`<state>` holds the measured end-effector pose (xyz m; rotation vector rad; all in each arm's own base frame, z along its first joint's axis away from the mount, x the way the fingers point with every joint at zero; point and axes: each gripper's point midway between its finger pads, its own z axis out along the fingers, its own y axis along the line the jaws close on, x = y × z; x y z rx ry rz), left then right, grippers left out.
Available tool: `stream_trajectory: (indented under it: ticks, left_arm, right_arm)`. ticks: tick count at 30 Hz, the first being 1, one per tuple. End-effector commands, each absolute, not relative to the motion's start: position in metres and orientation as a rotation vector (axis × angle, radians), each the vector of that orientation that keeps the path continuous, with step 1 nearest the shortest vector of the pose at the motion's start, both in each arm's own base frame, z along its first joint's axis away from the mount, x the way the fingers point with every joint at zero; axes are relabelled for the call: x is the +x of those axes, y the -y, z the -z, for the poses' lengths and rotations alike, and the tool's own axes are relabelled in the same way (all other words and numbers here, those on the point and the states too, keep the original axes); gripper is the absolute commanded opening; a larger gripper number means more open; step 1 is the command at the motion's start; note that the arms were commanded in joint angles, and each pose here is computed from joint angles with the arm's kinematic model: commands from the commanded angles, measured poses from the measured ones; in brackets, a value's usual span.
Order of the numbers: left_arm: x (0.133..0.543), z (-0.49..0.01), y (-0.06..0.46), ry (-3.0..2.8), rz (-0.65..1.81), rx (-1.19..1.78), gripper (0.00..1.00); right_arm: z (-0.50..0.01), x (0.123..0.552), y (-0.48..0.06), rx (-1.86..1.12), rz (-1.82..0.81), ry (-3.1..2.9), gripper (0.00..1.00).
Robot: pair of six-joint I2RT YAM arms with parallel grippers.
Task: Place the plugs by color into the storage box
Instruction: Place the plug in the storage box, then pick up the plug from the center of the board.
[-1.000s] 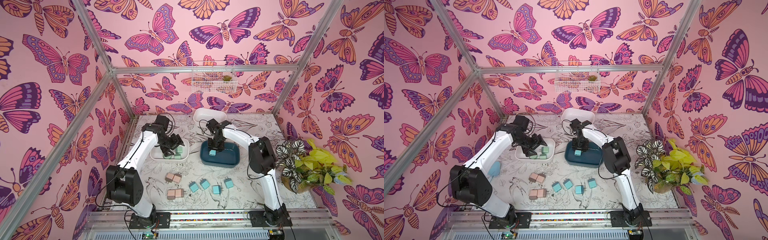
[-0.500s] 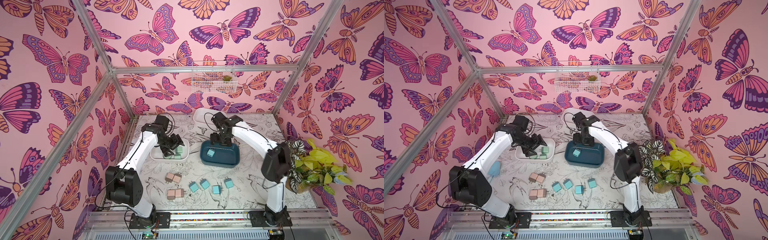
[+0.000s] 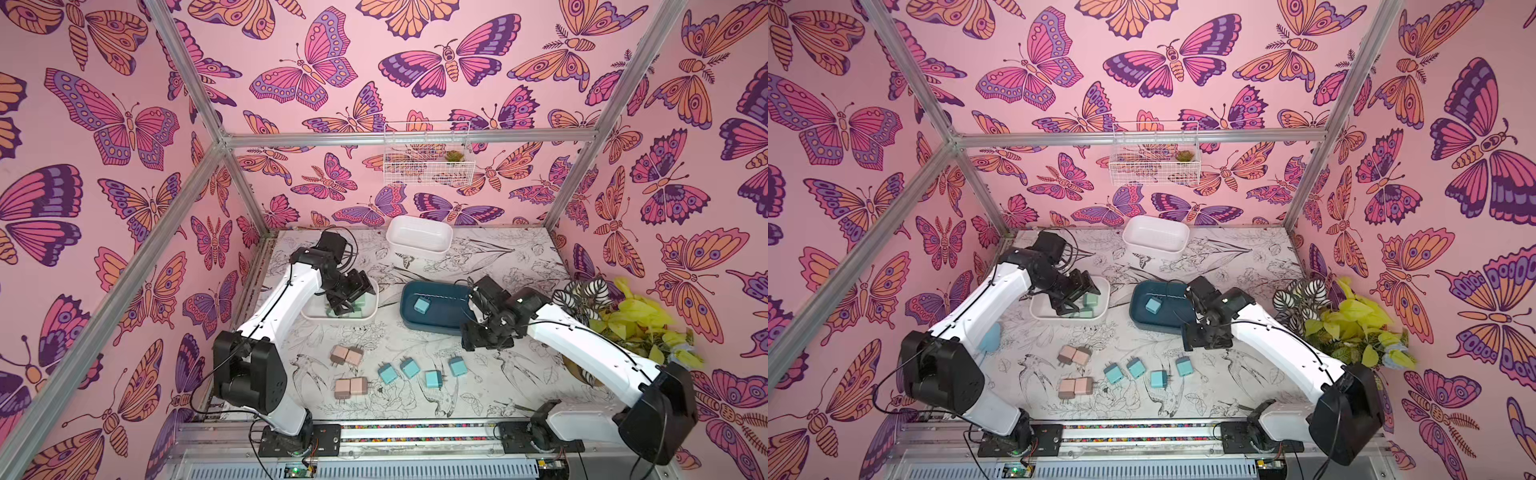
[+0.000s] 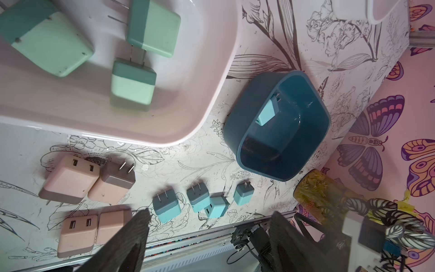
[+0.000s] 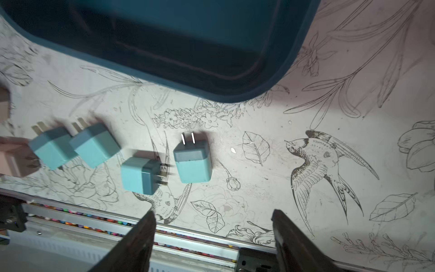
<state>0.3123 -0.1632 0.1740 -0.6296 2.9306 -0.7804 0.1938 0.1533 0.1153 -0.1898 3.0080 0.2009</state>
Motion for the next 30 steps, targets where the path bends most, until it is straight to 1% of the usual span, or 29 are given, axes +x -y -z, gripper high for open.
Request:
stream_trajectory:
  ticks: [1,3,8,12,13,18,21,25,30]
  left_arm:
    - [0.31,-0.166,0.169,-2.96,0.755,-0.626,0.82]
    - [0.31,-0.167,0.172,-2.96,0.758,-0.622,0.82]
    - [0.306,-0.168,0.178,-2.971,0.76,-0.603,0.82]
    - [0.301,-0.166,0.177,-2.976,0.758,-0.607,0.82]
    - [0.3,-0.167,0.176,-2.974,0.757,-0.608,0.82]
    - [0.297,-0.169,0.175,-2.965,0.758,-0.602,0.82]
    - [0.296,-0.169,0.174,-2.965,0.756,-0.607,0.82]
    - [0.295,-0.169,0.174,-2.965,0.757,-0.605,0.82]
    - [0.296,-0.169,0.174,-2.967,0.756,-0.606,0.82]
  right_arm:
    - [-0.099,0.194,-0.162,-0.287,-0.184,-2.994,0.79]
    - [-0.083,0.193,-0.165,-0.292,-0.17,-3.016,0.79]
    - [-0.063,0.193,-0.185,-0.366,-0.164,-3.028,0.79]
    - [-0.047,0.192,-0.195,-0.462,-0.039,-3.035,0.79]
    - [-0.035,0.19,-0.194,-0.472,0.004,-3.065,0.79]
    - [-0.015,0.186,-0.189,-0.43,0.066,-3.108,0.78]
    - [-0.01,0.183,-0.185,-0.41,0.075,-3.114,0.74]
    - [-0.013,0.182,-0.182,-0.402,0.09,-3.113,0.67]
    - [-0.035,0.185,-0.178,-0.386,0.091,-3.067,0.63]
